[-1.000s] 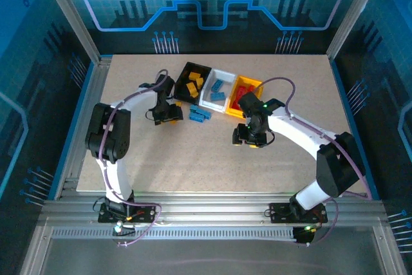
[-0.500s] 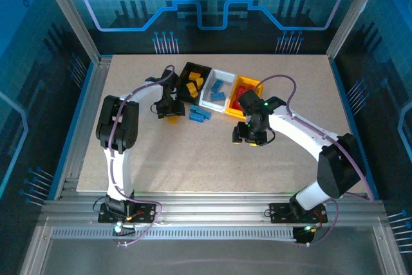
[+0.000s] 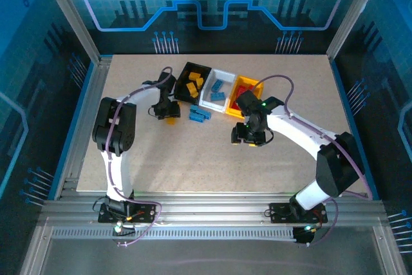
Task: Sort the legos into containers by color
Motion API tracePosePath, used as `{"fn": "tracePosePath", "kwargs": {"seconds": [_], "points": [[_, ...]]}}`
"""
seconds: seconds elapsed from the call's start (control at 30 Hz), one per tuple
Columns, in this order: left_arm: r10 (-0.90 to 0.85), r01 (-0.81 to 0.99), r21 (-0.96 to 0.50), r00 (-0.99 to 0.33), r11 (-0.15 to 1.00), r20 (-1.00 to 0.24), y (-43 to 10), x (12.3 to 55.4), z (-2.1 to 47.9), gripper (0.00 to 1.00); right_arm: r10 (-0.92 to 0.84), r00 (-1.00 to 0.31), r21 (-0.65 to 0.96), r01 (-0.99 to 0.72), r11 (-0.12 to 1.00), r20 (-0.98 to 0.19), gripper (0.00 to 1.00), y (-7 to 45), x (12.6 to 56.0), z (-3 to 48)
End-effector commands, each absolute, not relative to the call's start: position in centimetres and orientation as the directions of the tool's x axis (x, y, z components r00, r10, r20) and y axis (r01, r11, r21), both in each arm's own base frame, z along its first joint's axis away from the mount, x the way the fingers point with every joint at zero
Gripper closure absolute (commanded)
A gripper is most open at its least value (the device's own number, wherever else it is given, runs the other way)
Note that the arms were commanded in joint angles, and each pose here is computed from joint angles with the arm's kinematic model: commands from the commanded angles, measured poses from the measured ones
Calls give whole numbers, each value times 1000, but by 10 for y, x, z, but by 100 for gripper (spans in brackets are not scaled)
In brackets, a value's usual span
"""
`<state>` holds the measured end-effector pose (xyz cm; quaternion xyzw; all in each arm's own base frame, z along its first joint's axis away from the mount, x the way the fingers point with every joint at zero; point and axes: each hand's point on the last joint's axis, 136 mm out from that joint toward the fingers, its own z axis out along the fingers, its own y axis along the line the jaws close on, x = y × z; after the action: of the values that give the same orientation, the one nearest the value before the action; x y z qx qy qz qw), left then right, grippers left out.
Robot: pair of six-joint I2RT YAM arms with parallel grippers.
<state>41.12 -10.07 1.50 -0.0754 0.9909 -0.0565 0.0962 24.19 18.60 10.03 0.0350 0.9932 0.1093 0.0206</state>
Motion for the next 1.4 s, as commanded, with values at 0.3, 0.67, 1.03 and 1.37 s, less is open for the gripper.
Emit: {"fn": "tracePosePath", "kwargs": {"seconds": [0.3, 0.67, 1.03, 1.37], "points": [[-236, -229, -147, -971, 962, -31, -97, 332, 17, 60, 68, -997, 222, 56, 974, -45, 41, 190, 236, 98], [-234, -235, -69, -972, 970, 14, -92, 301, 7, 43, 58, -997, 232, 46, 972, -47, 41, 192, 235, 96], [-224, -224, -26, -974, 974, 27, -92, 315, 0, 53, 57, -997, 226, 45, 973, -45, 41, 190, 232, 96], [-218, -219, -40, -976, 975, 14, -100, 317, 14, 62, 49, -997, 224, 34, 974, -63, 41, 188, 234, 100]]}}
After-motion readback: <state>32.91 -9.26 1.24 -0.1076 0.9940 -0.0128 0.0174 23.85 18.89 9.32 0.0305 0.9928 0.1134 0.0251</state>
